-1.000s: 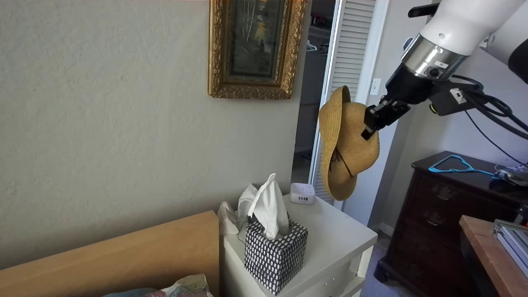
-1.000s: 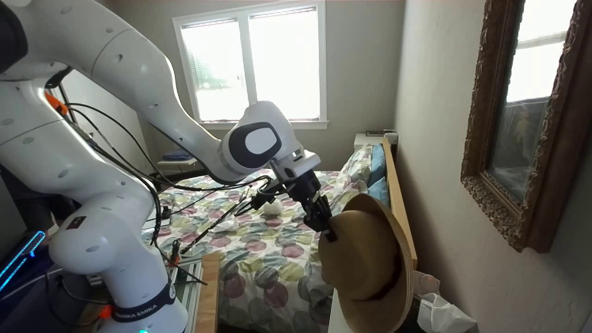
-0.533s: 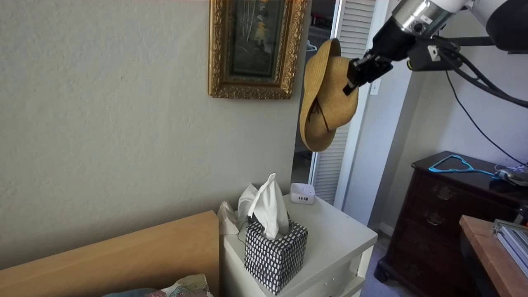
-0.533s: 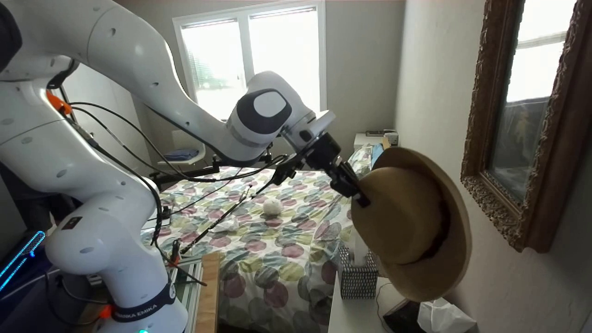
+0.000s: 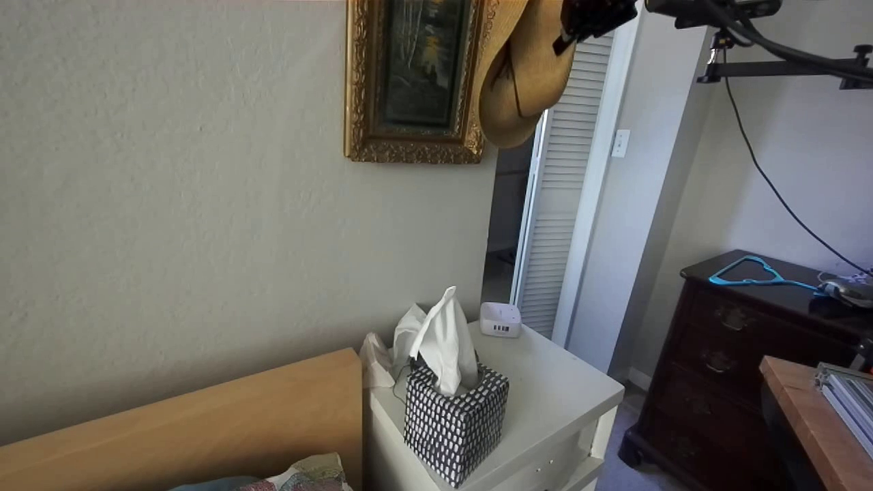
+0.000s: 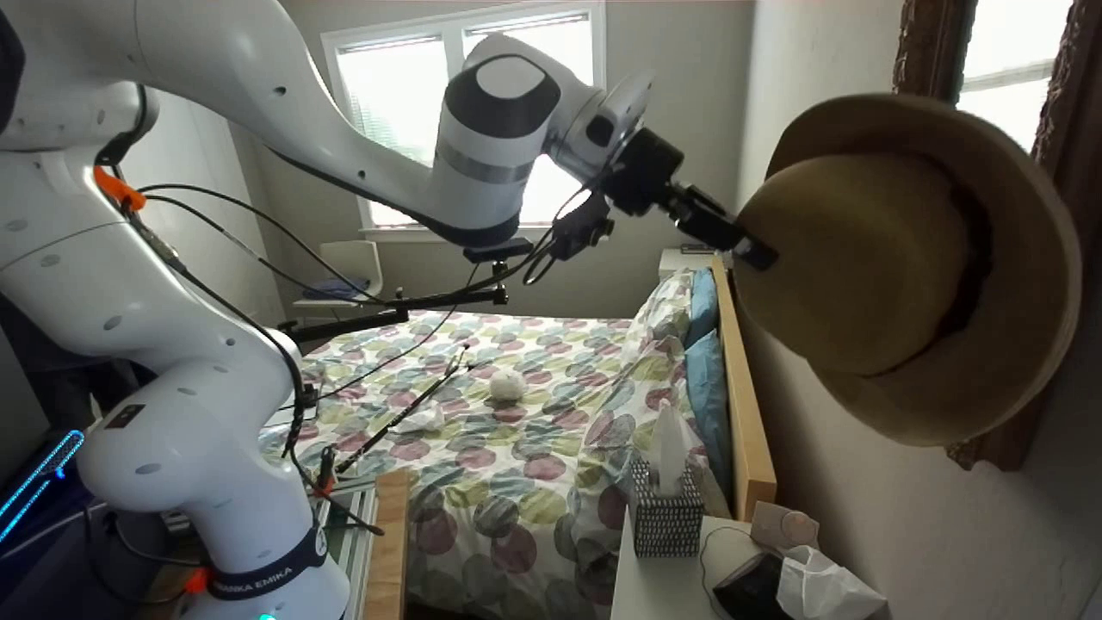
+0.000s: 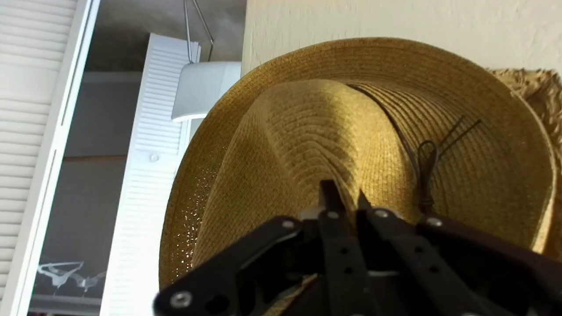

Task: Use the tissue to wipe the picture frame then put the hat on the hook

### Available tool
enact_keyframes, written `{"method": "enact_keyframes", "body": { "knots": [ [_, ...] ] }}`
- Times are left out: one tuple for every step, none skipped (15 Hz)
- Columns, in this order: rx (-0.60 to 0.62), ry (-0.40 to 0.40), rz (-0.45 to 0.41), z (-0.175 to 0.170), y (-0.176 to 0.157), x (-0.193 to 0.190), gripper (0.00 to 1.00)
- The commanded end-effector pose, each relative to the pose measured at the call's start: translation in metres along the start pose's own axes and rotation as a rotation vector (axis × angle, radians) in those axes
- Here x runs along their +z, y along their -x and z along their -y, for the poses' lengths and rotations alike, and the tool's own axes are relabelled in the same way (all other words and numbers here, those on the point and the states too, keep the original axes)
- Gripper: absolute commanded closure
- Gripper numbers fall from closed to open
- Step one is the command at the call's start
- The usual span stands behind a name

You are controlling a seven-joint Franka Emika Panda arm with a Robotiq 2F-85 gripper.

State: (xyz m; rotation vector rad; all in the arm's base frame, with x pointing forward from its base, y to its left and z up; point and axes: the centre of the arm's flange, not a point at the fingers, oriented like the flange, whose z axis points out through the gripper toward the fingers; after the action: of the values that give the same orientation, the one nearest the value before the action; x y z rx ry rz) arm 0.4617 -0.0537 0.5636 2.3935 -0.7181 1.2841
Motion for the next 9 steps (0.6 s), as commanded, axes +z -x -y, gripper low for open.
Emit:
{"method": "enact_keyframes", "body": {
  "knots": [
    [0.002,0.030,-0.124,-0.010,-0.057,-0.016,0.98],
    [0.009,0.032,-0.156,-0.012,-0.072,-0.023,0.98],
    [0.018,0.029,-0.186,-0.014,-0.086,-0.032,0.98],
    [0.025,0.021,-0.209,-0.016,-0.098,-0.042,0.98],
    [0.045,-0.008,-0.212,-0.016,-0.104,-0.048,0.98],
    [0.043,0.008,-0.168,-0.016,-0.084,-0.037,0.93],
    [0.048,0.004,-0.186,-0.017,-0.093,-0.043,0.93],
    [0.051,0.002,-0.194,-0.017,-0.096,-0.045,0.93],
    [0.051,0.002,-0.195,-0.016,-0.097,-0.046,0.93]
  ]
}}
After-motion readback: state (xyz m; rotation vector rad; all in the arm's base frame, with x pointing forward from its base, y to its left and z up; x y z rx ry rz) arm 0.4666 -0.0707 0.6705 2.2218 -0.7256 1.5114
